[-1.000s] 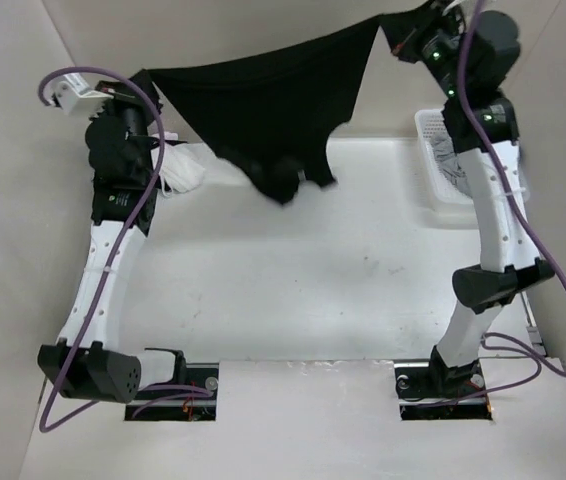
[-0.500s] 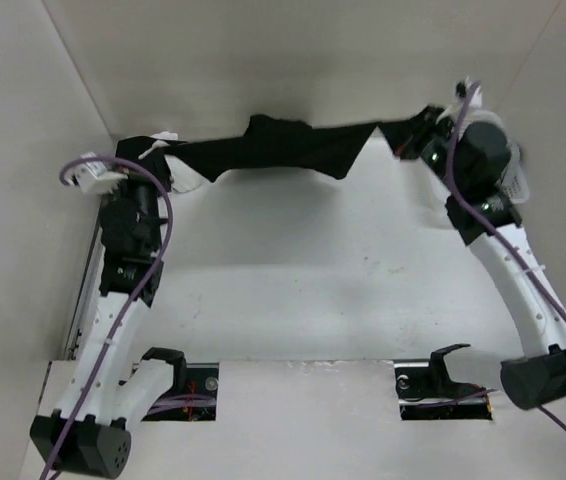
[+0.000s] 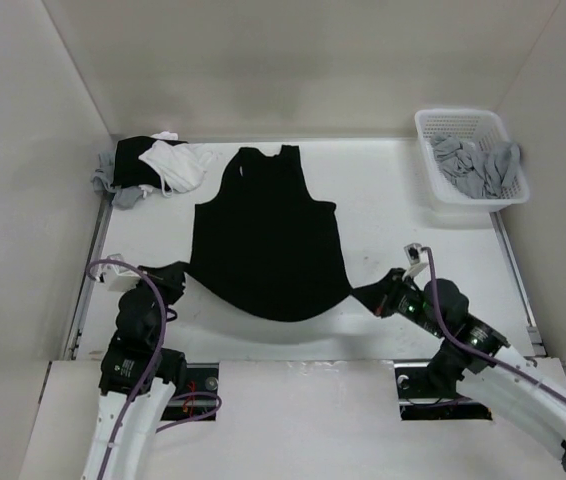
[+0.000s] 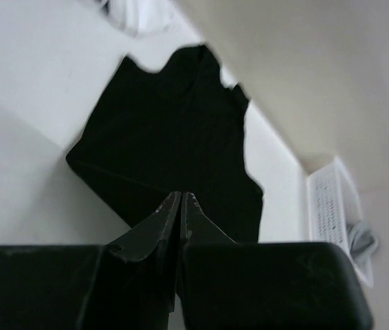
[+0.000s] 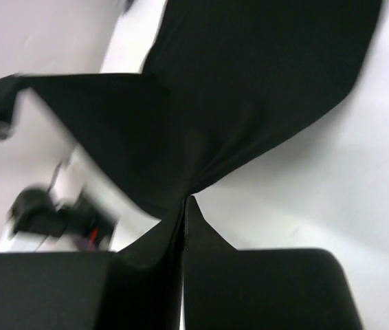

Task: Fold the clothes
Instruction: Fold the tank top

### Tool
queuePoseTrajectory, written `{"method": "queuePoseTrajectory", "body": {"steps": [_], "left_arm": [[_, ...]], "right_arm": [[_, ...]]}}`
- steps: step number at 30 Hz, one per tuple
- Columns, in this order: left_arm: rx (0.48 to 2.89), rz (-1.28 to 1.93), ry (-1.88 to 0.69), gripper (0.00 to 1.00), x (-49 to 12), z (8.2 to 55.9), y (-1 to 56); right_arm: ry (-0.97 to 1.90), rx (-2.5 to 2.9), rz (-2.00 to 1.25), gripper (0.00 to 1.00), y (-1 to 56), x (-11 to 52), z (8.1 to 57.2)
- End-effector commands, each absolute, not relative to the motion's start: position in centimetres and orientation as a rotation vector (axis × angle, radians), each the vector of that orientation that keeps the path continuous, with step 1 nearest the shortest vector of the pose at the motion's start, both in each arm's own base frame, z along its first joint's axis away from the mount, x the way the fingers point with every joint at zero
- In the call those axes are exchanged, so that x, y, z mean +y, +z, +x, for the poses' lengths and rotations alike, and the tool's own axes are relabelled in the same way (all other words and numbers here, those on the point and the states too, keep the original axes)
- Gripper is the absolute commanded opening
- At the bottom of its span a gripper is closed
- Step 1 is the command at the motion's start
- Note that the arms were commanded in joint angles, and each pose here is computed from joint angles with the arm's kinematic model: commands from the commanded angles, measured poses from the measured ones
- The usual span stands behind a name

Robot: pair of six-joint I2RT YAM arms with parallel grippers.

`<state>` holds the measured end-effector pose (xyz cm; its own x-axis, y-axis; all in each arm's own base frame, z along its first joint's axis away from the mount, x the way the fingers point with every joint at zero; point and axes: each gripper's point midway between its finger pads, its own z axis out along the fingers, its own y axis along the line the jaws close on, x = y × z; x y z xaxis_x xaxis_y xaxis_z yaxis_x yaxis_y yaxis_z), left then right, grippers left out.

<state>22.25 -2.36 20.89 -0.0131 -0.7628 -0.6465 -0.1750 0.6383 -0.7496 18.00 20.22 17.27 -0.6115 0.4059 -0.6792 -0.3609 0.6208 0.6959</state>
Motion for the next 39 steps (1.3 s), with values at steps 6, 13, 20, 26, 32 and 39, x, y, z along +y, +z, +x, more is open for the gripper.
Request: {"method": "queuePoseTrajectory", "body": {"steps": [6, 13, 20, 26, 32, 39], "left_arm": [[1.626, -0.951, -0.595, 0.02, -2.1, 18.2, 19.1], [1.507, -0.884, -0.541, 0.02, -1.2, 21.9, 23.9], [1.417, -0.91, -0.59, 0.02, -3.0, 33.2, 26.7], [1.371, -0.926, -0.546, 0.02, -2.7, 41.5, 27.4], [1.373, -0.937, -0.494, 0.02, -1.8, 49.4, 26.9], [1.487, -0.903, -0.462, 0.22, -2.7, 57.8, 21.9]], "right_arm": [[1.13, 2.047, 0.159, 0.0, 18.0, 20.1, 12.5], [0.83, 1.928, 0.072, 0.0, 22.5, 20.8, 17.4], [0.821, 1.751, 0.173, 0.0, 27.0, 21.1, 32.7], [0.802, 1.737, 0.248, 0.0, 27.5, 20.0, 42.0], [0.821, 1.75, 0.311, 0.0, 26.8, 18.8, 50.5], [0.803, 1.783, 0.384, 0.17, 23.3, 18.5, 58.8]]}}
